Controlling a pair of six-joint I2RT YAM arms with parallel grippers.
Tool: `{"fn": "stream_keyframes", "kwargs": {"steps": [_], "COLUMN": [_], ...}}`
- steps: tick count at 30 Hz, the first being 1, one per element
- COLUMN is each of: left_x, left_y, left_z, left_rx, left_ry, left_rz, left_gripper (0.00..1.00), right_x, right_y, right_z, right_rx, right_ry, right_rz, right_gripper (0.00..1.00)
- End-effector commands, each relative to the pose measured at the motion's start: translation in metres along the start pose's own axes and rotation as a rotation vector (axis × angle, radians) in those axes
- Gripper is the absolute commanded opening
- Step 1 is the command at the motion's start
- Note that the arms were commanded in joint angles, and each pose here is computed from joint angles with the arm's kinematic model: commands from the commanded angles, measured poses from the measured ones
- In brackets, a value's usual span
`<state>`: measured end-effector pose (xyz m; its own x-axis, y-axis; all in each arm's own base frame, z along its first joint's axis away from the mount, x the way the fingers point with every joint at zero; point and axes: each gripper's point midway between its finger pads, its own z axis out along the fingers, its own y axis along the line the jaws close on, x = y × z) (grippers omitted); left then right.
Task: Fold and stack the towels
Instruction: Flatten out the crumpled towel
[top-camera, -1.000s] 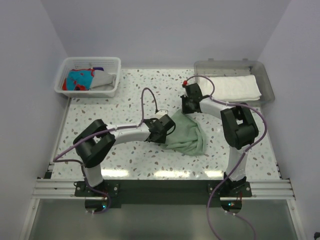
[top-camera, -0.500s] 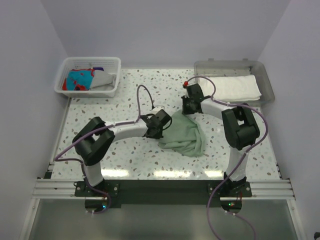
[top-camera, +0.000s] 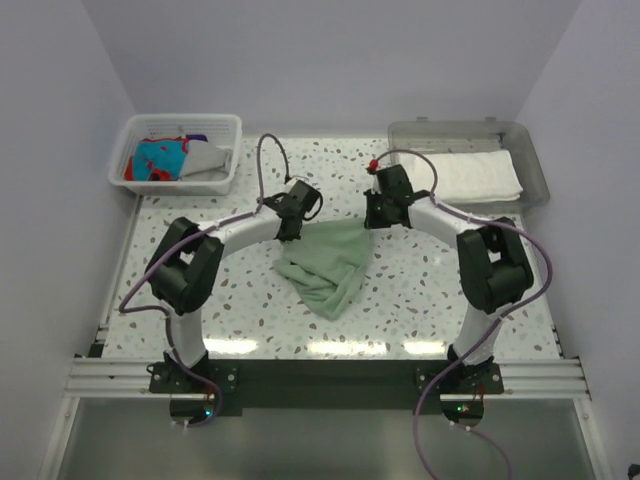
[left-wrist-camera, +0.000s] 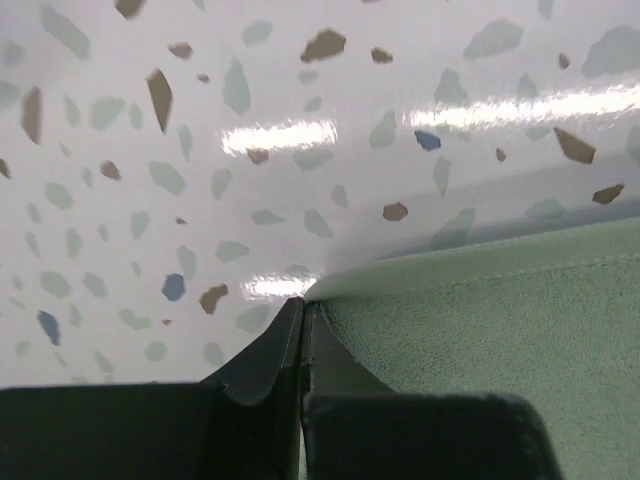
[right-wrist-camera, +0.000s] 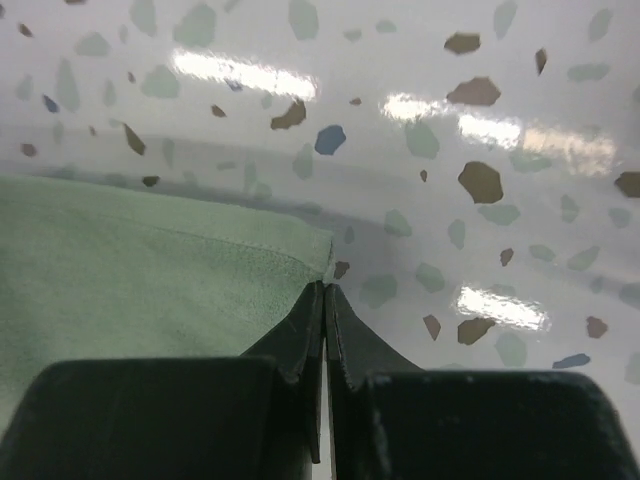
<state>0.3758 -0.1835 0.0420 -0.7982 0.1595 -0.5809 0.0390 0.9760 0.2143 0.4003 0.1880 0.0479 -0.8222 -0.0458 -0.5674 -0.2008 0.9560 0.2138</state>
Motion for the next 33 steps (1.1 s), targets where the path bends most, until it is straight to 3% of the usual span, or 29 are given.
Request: {"fn": "stream_keyframes", "kwargs": {"steps": [1, 8, 12, 16, 23, 29, 33], "left_x": [-0.088, -0.177, -0.230, -0.252, -0.234, -0.216, -0.216], "left_y": [0.031, 0.059, 0.089, 0.111, 0.140, 0.150, 0.157], "left_z": [-0.056, -0.141, -0.224, -0.295, -0.415, -0.465, -0.474], "left_rx": [-0.061, -0.054, -0.045, 0.007, 0.137, 0.217, 0.217], "left_ry": [-0.249, -0.546, -0.737, -0.878, -1.118, -1.195, -1.201], "left_rz": [0.021, 0.007, -0.030, -0.042, 0.014, 0.028, 0.013], "left_gripper": [0.00, 0.00, 0.00, 0.00, 0.00, 0.00, 0.00], "right_x": [-0.073, -0.152, -0.193, -0.213, -0.189, -0.167, -0.167], "right_y": [0.016, 0.042, 0.057, 0.073, 0.086, 0.099, 0.098], "right_z": [-0.054, -0.129, -0.195, -0.267, -0.358, -0.413, -0.437], "right_rx": [-0.021, -0.080, -0.109, -0.158, -0.232, -0.301, -0.289], "right_ry": [-0.207, -0.433, -0.591, -0.737, -0.873, -0.923, -0.955], "right_rz": [-0.037, -0.079, -0.136, -0.211, -0.360, -0.457, -0.467], "right_gripper": [0.00, 0.00, 0.00, 0.00, 0.00, 0.00, 0.00]}}
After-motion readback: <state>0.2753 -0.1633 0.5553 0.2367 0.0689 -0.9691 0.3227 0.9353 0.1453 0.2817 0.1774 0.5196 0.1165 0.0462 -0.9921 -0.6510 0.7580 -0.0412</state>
